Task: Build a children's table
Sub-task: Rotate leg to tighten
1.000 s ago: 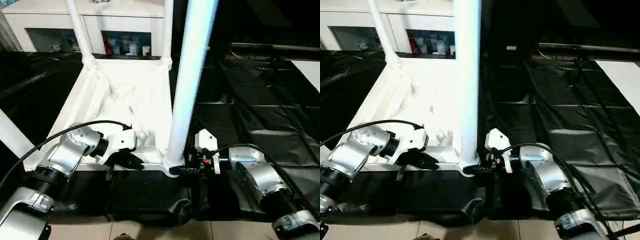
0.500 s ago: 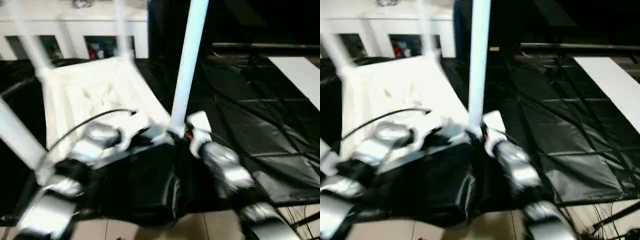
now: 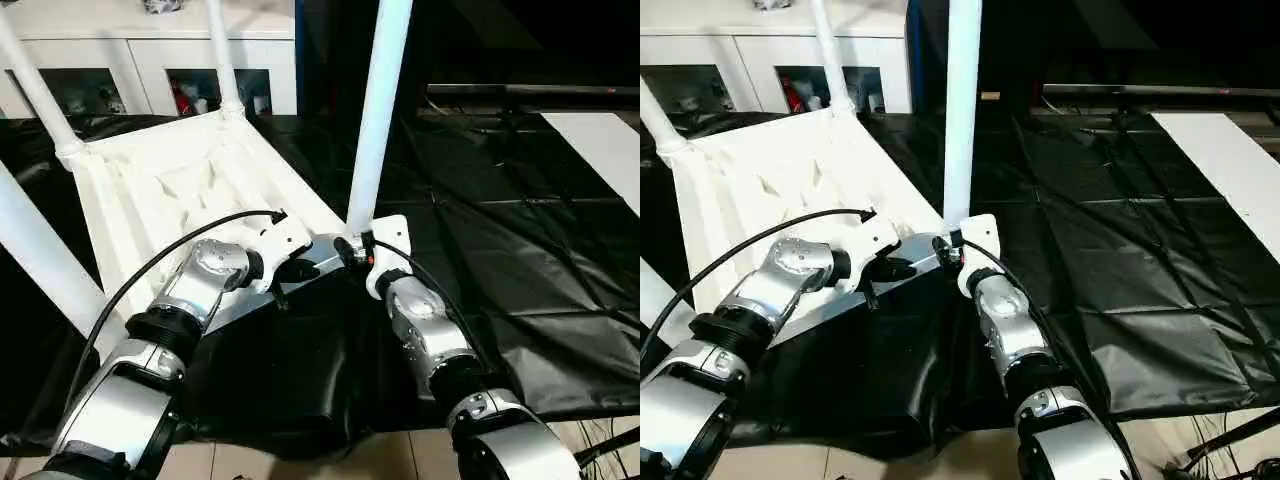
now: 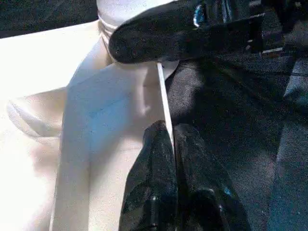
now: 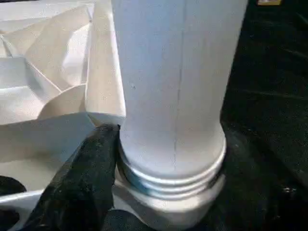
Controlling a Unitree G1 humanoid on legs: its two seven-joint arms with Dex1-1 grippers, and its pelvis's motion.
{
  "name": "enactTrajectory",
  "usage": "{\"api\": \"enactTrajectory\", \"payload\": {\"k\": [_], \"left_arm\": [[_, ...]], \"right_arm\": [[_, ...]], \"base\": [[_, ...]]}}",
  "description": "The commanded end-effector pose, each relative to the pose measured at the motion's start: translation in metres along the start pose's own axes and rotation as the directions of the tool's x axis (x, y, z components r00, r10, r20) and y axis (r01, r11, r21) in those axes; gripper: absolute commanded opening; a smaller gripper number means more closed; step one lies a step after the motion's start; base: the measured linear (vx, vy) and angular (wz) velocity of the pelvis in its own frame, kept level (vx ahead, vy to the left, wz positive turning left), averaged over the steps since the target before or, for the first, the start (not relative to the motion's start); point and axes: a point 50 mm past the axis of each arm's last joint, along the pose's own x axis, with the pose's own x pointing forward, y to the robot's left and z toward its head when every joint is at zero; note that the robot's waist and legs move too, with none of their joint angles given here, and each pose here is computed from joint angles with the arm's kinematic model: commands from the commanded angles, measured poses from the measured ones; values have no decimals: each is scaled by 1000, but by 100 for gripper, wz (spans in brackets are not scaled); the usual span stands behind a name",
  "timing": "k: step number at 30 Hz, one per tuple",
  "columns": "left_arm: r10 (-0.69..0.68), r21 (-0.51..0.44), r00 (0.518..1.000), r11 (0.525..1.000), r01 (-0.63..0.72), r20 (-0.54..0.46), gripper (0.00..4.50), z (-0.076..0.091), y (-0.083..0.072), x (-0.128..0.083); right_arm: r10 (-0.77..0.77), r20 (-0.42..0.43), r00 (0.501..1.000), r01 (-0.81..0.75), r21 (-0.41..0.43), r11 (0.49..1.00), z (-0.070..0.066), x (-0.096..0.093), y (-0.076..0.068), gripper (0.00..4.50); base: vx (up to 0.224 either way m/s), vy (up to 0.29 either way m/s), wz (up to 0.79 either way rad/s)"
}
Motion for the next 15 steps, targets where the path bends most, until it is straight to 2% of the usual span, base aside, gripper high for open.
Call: {"api": "enactTrajectory", "payload": {"k": [1,3,6,7,11,12,14,15], "left_arm": [[-136,-8,985,991,136,-107,0,-26,-20,6],[-141,-4,984,990,142,-109,0,-27,-20,5],[-150,5,983,988,151,-108,0,-29,-20,2],[-172,5,980,985,173,-103,0,-30,-20,-2],[-247,26,965,968,250,-92,0,-32,-25,-8],[-257,28,962,965,261,-91,0,-32,-25,-9],[-342,43,935,937,347,-93,0,-34,-31,-16],[-423,47,900,902,429,-101,0,-36,-36,-24]], "right_arm": [[118,17,993,-117,-17,993,3,-3,1,370],[175,36,984,-174,-16,985,7,-6,0,380],[309,57,949,-305,-73,950,13,-13,-1,380],[431,56,901,-423,-114,899,16,-22,-5,380],[588,-14,809,-578,-197,792,13,-39,-12,380],[598,-22,802,-589,-200,783,13,-41,-13,380],[670,-82,738,-670,-207,713,10,-53,-19,380],[715,-120,688,-722,-204,661,9,-61,-24,380]], "base": [[0,0,0],[0,0,0],[0,0,0],[0,0,0],[0,0,0],[0,0,0],[0,0,0],[0,0,0]]}}
